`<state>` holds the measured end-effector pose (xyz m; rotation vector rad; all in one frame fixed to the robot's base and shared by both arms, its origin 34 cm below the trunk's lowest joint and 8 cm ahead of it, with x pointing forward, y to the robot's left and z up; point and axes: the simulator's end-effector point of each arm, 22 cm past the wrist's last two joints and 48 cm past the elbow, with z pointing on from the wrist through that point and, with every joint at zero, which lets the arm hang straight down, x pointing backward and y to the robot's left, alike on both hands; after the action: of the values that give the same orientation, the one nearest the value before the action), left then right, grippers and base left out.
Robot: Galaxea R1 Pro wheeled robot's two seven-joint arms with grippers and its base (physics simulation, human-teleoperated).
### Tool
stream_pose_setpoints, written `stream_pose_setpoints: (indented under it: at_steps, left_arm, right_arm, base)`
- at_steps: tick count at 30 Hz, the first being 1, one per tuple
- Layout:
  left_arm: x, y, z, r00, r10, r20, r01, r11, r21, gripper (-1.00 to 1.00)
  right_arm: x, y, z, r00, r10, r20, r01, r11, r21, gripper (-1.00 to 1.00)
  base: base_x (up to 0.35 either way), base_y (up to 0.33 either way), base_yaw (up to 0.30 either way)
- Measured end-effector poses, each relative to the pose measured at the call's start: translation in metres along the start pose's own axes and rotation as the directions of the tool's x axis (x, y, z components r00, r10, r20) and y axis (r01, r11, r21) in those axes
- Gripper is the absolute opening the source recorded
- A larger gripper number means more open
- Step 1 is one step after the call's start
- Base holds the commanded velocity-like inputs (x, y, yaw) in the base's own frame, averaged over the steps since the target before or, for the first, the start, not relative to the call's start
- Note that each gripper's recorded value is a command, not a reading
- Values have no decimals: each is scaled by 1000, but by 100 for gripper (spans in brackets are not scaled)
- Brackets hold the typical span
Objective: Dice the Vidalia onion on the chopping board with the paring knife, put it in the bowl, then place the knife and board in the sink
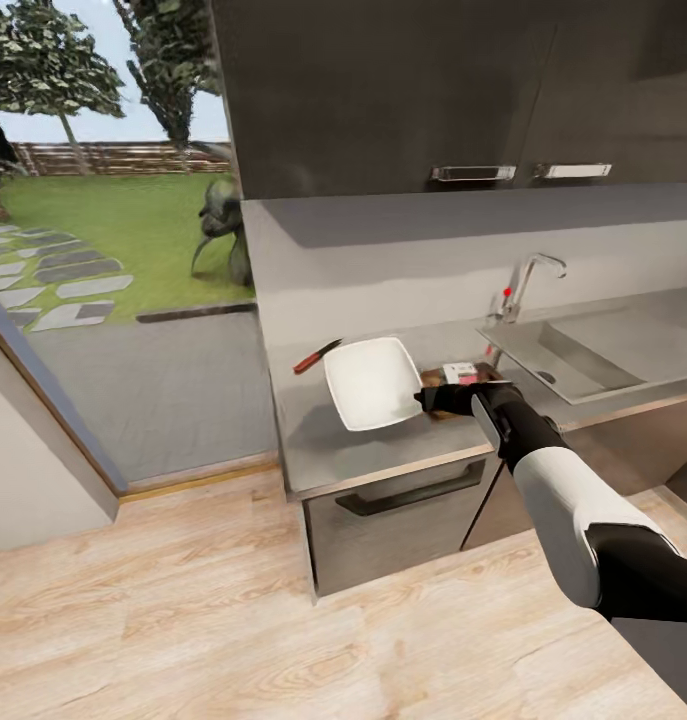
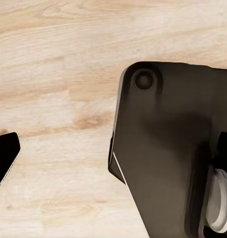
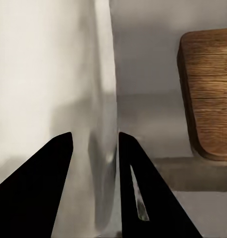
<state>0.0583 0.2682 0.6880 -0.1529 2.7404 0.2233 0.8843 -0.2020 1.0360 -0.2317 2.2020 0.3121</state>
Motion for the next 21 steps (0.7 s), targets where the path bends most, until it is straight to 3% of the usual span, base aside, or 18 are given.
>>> stream_pose_setpoints:
  at_steps: [8,21]
  left_arm:
    - [0,-1,0,1000,0,0,0,1000,2,100]
    - [1,0,0,1000,0,-3,0,1000,1,100]
  right_arm:
    - [7,1,4,999,15,-37,-13,998,53,-100]
    - [23,1,2,993,41,-109,-35,997,62,-100]
  base:
    - [0,63,0]
    - [0,1,0]
